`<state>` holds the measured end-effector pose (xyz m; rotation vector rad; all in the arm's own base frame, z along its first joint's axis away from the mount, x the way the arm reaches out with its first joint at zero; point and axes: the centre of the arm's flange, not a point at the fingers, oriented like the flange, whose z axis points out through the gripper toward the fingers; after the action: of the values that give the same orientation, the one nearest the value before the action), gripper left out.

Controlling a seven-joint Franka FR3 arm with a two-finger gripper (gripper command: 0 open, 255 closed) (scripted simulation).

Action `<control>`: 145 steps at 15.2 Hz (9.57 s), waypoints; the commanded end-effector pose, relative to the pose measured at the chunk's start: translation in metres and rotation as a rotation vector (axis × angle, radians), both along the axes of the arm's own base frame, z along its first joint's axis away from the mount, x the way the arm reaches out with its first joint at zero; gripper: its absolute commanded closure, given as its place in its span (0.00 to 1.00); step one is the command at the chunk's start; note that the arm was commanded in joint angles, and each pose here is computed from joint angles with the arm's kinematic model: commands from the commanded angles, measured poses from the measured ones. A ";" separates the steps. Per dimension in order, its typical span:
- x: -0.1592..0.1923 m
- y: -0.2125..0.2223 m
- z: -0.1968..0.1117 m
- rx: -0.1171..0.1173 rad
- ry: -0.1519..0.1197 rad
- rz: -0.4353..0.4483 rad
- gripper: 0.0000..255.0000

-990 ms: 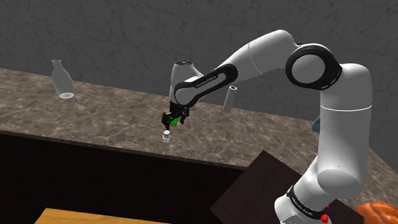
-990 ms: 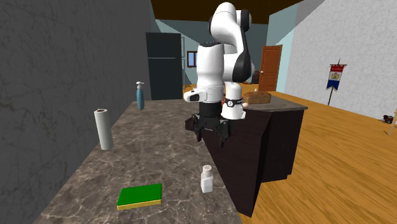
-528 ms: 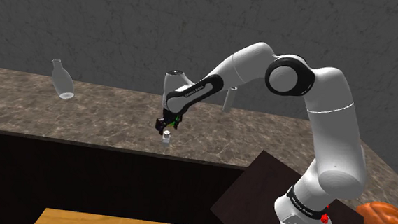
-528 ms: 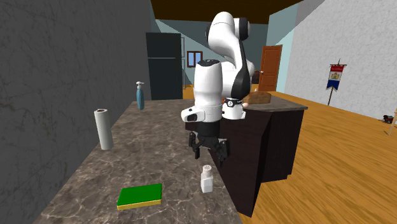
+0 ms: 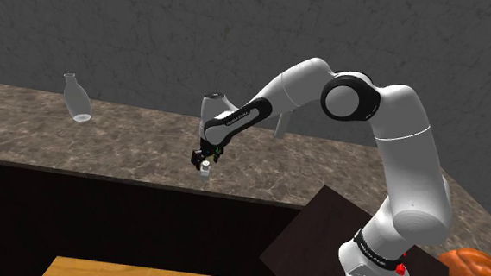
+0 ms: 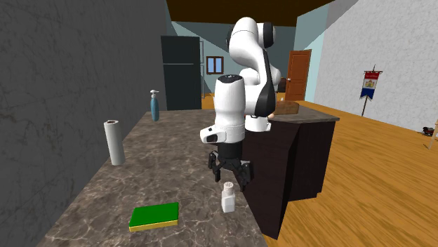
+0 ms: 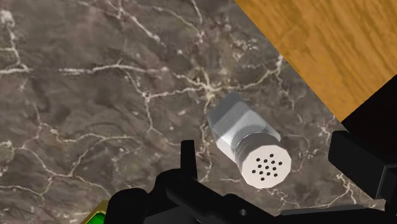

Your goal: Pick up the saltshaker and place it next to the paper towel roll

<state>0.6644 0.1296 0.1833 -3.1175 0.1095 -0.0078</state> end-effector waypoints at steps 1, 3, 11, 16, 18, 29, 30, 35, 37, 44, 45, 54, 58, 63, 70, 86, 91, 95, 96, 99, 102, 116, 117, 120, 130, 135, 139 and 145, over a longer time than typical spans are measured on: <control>0.000 0.000 0.000 0.000 0.000 0.000 0.00; 0.000 0.000 0.000 0.000 0.000 0.000 0.00; 0.000 0.000 0.000 0.000 0.000 0.000 1.00; 0.000 0.000 0.016 0.000 0.000 0.000 1.00; 0.000 0.000 0.026 0.000 0.000 0.000 1.00; 0.000 0.000 0.084 0.000 0.000 0.000 1.00; 0.000 0.000 0.090 0.000 0.000 0.000 1.00; 0.000 0.000 0.116 0.000 0.000 0.000 1.00; 0.000 0.000 0.126 0.000 0.000 0.000 1.00; 0.000 0.000 0.163 0.000 0.000 0.000 1.00; 0.000 0.000 0.169 0.000 0.000 0.000 1.00; 0.000 0.000 0.216 0.000 0.000 0.000 1.00; 0.000 0.000 0.237 0.000 0.000 0.000 1.00; 0.000 0.000 0.264 0.000 0.000 0.000 1.00; 0.000 -0.040 0.284 0.000 0.000 0.000 1.00; -0.001 -0.251 0.284 0.000 0.000 0.000 1.00; -0.001 -0.317 0.284 0.000 0.000 0.000 1.00; -0.001 -0.370 0.284 0.000 0.000 0.000 1.00; -0.002 -0.383 0.284 0.000 0.000 0.000 1.00; -0.002 -0.422 0.284 0.000 0.000 0.000 1.00; -0.002 -0.462 0.284 0.000 0.000 0.000 1.00; -0.002 -0.498 0.226 0.000 0.000 0.000 1.00; -0.002 -0.498 0.221 0.000 0.000 0.000 1.00; -0.002 -0.498 0.205 0.000 0.000 0.000 1.00; -0.002 -0.498 0.152 0.000 0.000 0.000 1.00; -0.002 -0.498 0.126 0.000 0.000 0.000 1.00; -0.002 -0.498 0.105 0.000 0.000 0.000 1.00; -0.002 -0.498 0.073 0.000 0.000 0.000 1.00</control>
<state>0.6609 -0.3686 0.2617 -3.1173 0.1095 -0.0072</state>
